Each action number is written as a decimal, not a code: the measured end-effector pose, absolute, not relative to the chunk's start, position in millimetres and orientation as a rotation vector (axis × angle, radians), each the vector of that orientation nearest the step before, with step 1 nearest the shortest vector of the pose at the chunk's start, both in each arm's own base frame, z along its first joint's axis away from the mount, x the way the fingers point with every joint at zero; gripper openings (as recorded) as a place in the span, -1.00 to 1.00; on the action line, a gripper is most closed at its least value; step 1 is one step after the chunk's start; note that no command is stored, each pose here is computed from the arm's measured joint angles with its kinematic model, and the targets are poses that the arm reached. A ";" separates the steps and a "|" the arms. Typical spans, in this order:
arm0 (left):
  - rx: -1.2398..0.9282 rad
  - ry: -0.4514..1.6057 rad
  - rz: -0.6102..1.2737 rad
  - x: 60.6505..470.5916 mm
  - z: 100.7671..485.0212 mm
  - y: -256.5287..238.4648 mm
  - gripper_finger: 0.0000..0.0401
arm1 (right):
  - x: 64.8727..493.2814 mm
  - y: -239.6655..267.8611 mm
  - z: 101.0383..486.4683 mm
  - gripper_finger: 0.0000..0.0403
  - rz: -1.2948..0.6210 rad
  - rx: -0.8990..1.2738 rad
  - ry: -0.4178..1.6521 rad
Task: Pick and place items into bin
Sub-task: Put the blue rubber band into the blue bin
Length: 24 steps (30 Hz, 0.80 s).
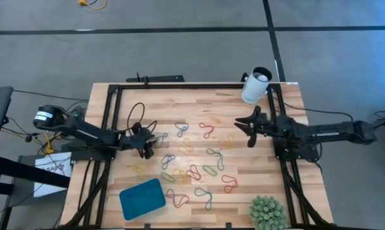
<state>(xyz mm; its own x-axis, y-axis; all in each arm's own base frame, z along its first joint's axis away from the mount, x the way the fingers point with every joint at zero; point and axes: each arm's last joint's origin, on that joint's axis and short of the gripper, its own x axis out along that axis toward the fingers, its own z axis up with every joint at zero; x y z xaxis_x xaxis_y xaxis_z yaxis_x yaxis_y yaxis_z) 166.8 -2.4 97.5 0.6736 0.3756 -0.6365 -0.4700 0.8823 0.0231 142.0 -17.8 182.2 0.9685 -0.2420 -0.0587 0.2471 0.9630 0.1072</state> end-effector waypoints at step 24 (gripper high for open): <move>-0.093 0.683 0.330 185.1 118.3 -17.8 -1.00 | 245.4 -28.7 145.2 -0.54 -0.352 0.255 0.483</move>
